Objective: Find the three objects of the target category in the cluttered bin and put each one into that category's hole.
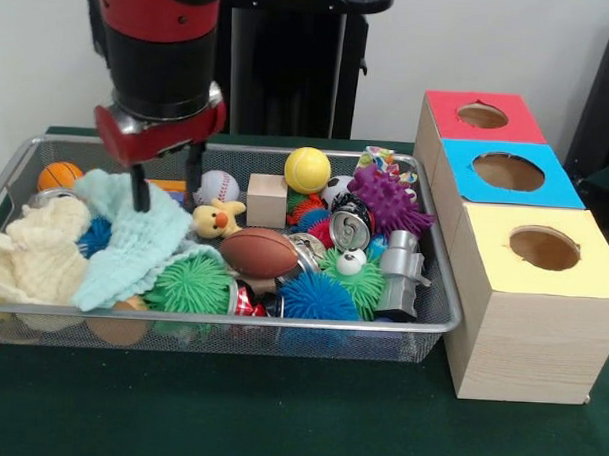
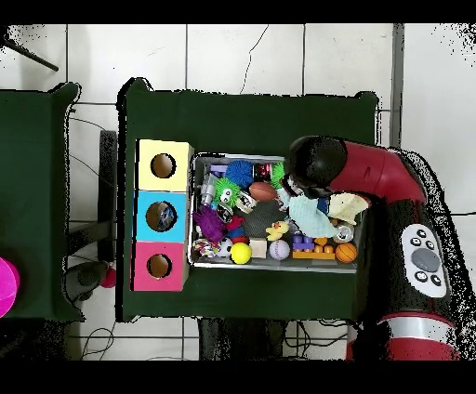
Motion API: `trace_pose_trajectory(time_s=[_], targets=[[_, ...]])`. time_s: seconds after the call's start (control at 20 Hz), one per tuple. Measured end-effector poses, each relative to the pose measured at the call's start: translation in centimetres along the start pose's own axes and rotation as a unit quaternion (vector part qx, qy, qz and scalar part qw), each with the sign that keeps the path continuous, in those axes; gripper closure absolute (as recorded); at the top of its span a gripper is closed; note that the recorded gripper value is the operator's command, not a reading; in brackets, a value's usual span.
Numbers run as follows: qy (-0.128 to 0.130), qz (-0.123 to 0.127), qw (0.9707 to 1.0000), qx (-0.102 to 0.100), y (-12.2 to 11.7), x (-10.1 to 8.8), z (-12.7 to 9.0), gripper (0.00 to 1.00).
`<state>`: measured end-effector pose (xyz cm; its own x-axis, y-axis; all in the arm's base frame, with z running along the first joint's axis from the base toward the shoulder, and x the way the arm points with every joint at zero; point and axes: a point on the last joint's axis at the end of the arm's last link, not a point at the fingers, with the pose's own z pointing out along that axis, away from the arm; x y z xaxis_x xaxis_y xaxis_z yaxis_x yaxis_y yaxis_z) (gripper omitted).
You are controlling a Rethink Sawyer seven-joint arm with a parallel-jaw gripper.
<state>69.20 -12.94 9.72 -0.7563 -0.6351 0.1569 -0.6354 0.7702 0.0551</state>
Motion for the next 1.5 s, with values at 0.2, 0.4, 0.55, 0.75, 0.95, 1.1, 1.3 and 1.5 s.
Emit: trace_pose_trajectory(time_s=[0.2, 0.4, 0.55, 0.75, 0.95, 1.1, 1.3, 1.5], targets=[[-0.002, 0.055, 0.9985, -0.005, 2.4, -2.6, -3.0, 0.0], [-0.005, 0.103, 0.9947, 0.005, 4.3, -4.4, -5.4, 0.0], [-0.007, 0.132, 0.9911, 0.014, 5.1, -5.0, -6.8, 0.0], [-0.005, 0.158, 0.9873, 0.02, 5.8, -4.8, -7.7, 0.0], [-0.005, 0.172, 0.9847, 0.029, 5.9, -3.8, -7.7, 0.0], [-0.021, 0.174, 0.9828, 0.057, 5.0, -3.2, -7.0, 0.0], [-0.048, 0.167, 0.9786, 0.11, 3.4, -2.8, -5.9, 0.0], [-0.073, 0.159, 0.9732, 0.15, 2.2, -2.6, -4.4, 0.0]])
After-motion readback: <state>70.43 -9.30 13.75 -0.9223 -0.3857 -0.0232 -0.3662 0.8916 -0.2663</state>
